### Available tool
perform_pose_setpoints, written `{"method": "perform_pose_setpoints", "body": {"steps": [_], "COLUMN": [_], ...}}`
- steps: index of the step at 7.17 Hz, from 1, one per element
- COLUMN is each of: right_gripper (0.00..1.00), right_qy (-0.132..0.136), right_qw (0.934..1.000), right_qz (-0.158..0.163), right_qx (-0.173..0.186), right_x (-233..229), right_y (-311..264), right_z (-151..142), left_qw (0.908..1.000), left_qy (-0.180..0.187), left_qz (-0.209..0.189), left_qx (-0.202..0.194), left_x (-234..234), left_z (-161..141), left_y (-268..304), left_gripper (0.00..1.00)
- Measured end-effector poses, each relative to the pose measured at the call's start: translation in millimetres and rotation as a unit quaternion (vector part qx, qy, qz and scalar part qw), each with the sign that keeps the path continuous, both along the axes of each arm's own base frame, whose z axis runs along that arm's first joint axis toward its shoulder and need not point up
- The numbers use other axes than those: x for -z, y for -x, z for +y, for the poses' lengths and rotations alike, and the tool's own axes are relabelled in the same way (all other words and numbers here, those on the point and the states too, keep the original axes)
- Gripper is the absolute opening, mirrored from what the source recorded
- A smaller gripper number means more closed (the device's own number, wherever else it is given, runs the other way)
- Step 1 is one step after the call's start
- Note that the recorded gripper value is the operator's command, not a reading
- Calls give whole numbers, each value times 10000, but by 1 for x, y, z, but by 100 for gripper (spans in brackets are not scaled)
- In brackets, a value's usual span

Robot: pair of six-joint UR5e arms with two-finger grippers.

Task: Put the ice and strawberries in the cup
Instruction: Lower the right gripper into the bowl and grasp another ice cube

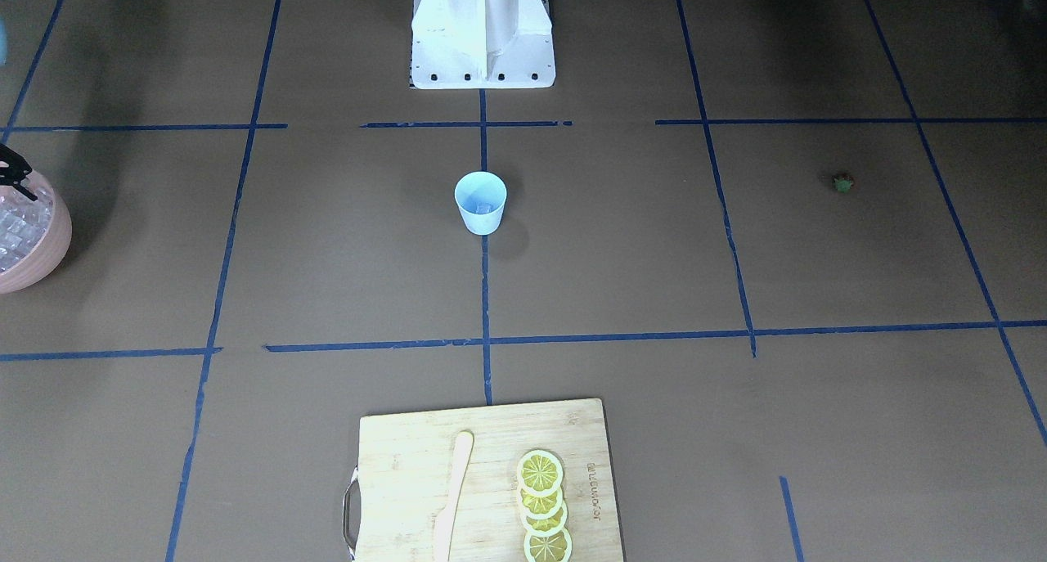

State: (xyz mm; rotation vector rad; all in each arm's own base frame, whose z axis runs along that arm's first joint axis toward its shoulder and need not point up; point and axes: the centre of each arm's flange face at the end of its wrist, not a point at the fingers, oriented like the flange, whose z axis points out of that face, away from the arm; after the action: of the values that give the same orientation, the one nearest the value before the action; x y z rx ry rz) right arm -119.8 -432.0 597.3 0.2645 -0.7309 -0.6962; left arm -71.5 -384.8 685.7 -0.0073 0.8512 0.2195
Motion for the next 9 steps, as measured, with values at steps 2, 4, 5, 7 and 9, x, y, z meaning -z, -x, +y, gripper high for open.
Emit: {"method": "perform_pose_setpoints", "body": {"steps": [2, 4, 5, 7, 9], "right_gripper": [76, 48, 27, 7, 7], "right_qy": [54, 89, 97, 98, 94], "right_qw": [10000, 9999, 9999, 9999, 9999], "right_qz": [48, 119, 134, 129, 76], "right_qx": [23, 16, 19, 21, 29], "right_x": [-7, -13, -15, -15, -12], "right_y": [1, 0, 0, 0, 0], "right_z": [3, 3, 3, 3, 4], "left_qw": [10000, 10000, 10000, 10000, 10000], "left_qy": [-1, -16, -24, -36, -54], "left_qz": [0, 0, 0, 0, -1], "left_qx": [4, 2, 3, 1, 1], "left_x": [0, 0, 1, 2, 3], "left_z": [0, 0, 0, -1, -1], "left_y": [0, 0, 0, 0, 0], "left_gripper": [100, 100, 100, 100, 100]}}
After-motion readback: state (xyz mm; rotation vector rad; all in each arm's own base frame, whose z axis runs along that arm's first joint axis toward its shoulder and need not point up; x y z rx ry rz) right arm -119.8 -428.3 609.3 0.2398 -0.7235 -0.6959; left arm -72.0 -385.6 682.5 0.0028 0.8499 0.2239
